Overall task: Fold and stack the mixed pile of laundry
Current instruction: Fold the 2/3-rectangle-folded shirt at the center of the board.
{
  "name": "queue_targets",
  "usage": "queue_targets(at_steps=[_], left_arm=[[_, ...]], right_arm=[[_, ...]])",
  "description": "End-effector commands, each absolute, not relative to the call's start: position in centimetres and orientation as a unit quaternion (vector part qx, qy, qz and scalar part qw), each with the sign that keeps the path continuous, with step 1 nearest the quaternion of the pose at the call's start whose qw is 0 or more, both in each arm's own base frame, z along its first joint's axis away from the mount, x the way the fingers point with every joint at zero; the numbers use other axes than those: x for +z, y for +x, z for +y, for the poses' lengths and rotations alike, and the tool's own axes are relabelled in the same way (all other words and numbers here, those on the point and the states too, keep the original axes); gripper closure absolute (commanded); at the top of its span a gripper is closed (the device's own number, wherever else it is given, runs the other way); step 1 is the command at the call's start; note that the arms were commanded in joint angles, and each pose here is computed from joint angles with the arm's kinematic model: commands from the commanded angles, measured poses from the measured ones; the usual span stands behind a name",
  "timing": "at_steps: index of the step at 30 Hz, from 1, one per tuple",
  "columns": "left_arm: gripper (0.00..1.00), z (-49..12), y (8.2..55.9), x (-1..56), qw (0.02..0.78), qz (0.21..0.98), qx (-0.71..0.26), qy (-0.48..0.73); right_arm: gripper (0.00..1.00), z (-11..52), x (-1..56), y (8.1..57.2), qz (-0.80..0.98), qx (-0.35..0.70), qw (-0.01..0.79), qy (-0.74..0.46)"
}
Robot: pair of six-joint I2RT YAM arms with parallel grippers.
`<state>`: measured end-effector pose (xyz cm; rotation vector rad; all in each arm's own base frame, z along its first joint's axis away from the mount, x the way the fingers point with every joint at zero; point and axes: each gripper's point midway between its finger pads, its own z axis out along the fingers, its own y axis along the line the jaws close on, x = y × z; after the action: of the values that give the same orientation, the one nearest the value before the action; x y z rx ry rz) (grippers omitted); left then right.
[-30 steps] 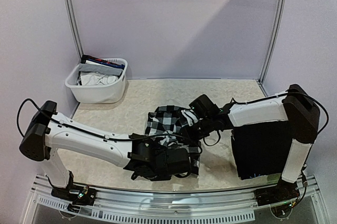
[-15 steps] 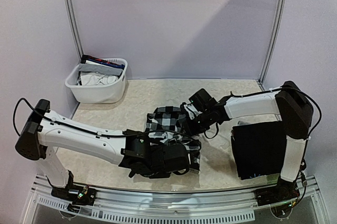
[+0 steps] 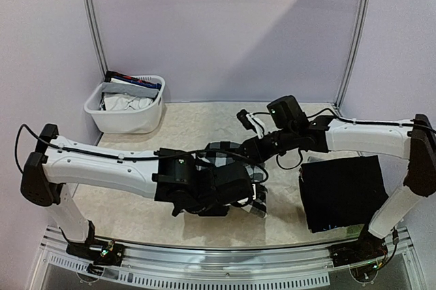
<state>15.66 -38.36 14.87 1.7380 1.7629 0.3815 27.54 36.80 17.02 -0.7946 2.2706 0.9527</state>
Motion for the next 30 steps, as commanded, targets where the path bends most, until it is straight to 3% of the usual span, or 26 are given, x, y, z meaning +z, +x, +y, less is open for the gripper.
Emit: queue_targets(at_steps=[1,14,24,30], left_arm=[[1.00,-39.5,17.1,17.1,0.326,0.655,0.135,0.668],[1.00,-41.2,21.7,18.2,0.319,0.661,0.123,0.668],[1.00,-41.9,25.0,17.0,0.299,0.669,0.120,0.670],[1.00,-41.9,27.1,16.7,0.285,0.678,0.122,0.667]], right_arm=[[0.62,38.6,14.2,24.1,0.806,0.427,0.197,-0.359],[0.65,38.0,8.1,22.9,0.825,0.404,0.133,-0.371],[0.55,33.3,9.6,30.6,0.909,0.268,0.236,-0.215],[0.48,30.8,12.6,33.8,0.908,0.269,0.280,-0.155]])
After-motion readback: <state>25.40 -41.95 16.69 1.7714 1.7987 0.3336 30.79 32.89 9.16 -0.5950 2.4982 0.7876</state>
